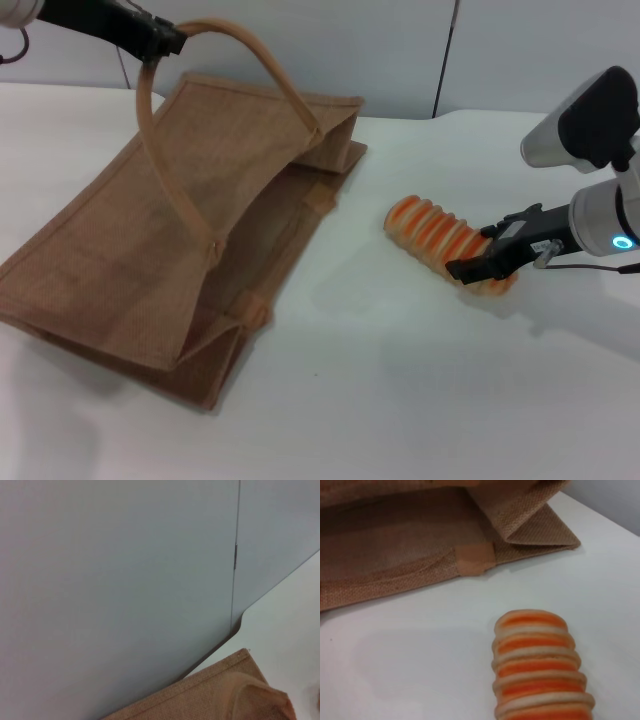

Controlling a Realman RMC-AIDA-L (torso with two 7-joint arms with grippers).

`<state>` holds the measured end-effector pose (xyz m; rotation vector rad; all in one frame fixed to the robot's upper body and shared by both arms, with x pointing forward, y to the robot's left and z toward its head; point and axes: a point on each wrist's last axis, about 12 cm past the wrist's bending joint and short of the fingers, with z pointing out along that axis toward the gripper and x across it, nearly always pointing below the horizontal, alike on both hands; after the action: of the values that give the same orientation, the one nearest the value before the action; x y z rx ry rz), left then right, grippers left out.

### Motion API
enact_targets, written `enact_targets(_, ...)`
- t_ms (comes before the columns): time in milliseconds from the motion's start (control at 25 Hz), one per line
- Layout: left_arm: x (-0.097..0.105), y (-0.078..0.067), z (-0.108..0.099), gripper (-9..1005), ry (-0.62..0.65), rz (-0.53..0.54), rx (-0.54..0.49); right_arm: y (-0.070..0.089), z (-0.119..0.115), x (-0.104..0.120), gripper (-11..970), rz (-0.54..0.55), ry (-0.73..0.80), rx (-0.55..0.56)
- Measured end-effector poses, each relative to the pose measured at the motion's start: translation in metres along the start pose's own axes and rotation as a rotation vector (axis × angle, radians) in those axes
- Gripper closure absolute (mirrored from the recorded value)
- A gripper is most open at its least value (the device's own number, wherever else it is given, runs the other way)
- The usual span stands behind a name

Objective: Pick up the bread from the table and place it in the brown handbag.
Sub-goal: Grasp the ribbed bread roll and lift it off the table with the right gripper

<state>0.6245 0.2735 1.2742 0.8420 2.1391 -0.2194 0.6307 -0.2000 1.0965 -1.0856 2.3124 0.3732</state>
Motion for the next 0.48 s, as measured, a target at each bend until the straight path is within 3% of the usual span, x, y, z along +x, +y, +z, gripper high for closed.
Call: enact_targets(480, -0.0062, -0.0014, -0.0007, 879, -0.011, 0.012, 0.0, -0.0013, -0.0022, -0.0039, 277, 0.031, 0.002, 0.002)
